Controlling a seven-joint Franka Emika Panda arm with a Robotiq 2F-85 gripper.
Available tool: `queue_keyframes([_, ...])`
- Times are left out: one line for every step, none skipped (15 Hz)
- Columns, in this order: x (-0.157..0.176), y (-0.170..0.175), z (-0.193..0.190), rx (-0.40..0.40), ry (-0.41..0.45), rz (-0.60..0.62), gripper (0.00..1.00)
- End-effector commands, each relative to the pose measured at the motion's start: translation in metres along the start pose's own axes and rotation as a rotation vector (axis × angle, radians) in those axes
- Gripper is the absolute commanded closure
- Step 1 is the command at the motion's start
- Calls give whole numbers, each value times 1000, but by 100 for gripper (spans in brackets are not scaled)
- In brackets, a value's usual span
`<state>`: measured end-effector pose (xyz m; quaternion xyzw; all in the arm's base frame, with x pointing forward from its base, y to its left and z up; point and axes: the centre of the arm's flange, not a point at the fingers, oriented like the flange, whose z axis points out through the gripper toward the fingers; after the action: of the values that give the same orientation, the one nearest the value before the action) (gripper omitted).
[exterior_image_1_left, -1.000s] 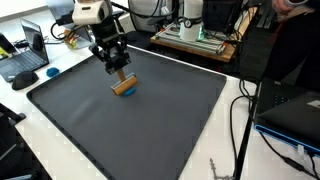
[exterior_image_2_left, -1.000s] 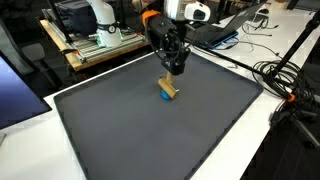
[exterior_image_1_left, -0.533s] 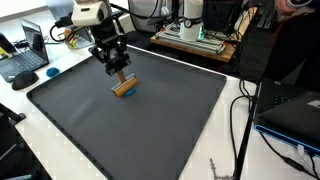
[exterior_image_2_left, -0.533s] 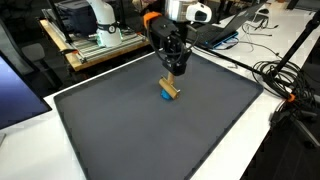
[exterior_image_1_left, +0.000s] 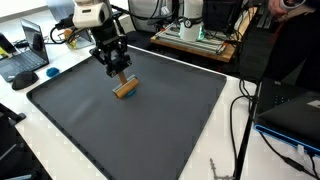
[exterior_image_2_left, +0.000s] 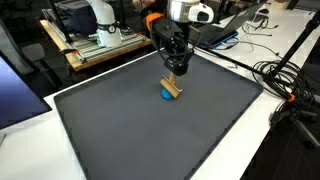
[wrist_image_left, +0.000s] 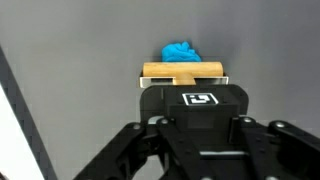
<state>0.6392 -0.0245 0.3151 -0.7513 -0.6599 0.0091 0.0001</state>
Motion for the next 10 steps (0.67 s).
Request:
queue_keyframes([-9,10,29,27,3,21,79])
queue_keyframes([-12,10,29,24,-9,32,79])
queue_keyframes([-15,10,29,22,-18,40,79])
queue_keyframes([-17,10,29,23,-25,47,79])
queue_keyframes([-19,10,30,22,-35,53,79])
queue_keyframes([-20,10,30,23,-40,60,79])
queue_keyframes([-22,10,31,23,-47,66,79])
queue_keyframes([-23,10,32,23,-54,72,79])
queue_keyframes([-24,10,32,23,-56,77,79])
queue_keyframes([-25,10,33,23,-61,82,79])
